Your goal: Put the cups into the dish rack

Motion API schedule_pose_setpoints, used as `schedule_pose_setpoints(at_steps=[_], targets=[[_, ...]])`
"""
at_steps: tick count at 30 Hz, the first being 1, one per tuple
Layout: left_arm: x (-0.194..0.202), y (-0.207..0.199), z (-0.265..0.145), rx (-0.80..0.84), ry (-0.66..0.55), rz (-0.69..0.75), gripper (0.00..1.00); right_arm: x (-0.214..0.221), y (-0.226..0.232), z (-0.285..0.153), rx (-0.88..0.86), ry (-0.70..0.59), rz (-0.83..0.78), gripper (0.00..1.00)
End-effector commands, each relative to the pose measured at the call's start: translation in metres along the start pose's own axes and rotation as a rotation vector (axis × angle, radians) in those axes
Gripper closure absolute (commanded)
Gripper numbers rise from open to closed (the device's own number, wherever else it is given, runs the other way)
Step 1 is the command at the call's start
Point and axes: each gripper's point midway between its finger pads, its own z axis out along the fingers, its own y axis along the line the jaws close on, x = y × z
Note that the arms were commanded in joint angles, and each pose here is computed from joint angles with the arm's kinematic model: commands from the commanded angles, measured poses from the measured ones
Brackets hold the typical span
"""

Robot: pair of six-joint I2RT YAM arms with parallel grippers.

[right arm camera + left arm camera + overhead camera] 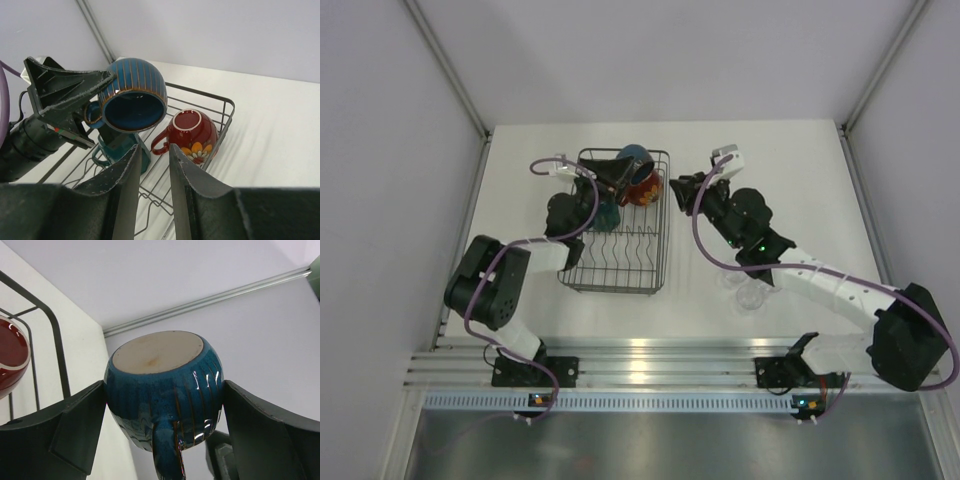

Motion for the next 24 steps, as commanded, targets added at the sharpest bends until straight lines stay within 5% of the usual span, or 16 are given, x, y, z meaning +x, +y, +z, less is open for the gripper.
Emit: schedule_pose_setpoints(at_steps=[1,14,24], targets=[[-0.005,-0.062,-0.006,0.184,-0.011,0.159,1.00,-0.025,0.005,-0.009,-0.009,-0.073,0.015,0.71],[-0.017,-0.030,-0.007,-0.066,-0.001,0.712,1.00,-0.020,-0.013,-0.022,0.034,-0.075,0.018,0.71],[0.026,-0.001,-0.002,-0.177,0.058,0.988,1.00,-0.018,-0.022,-0.026,0.045,-0.073,0.035,0.71]])
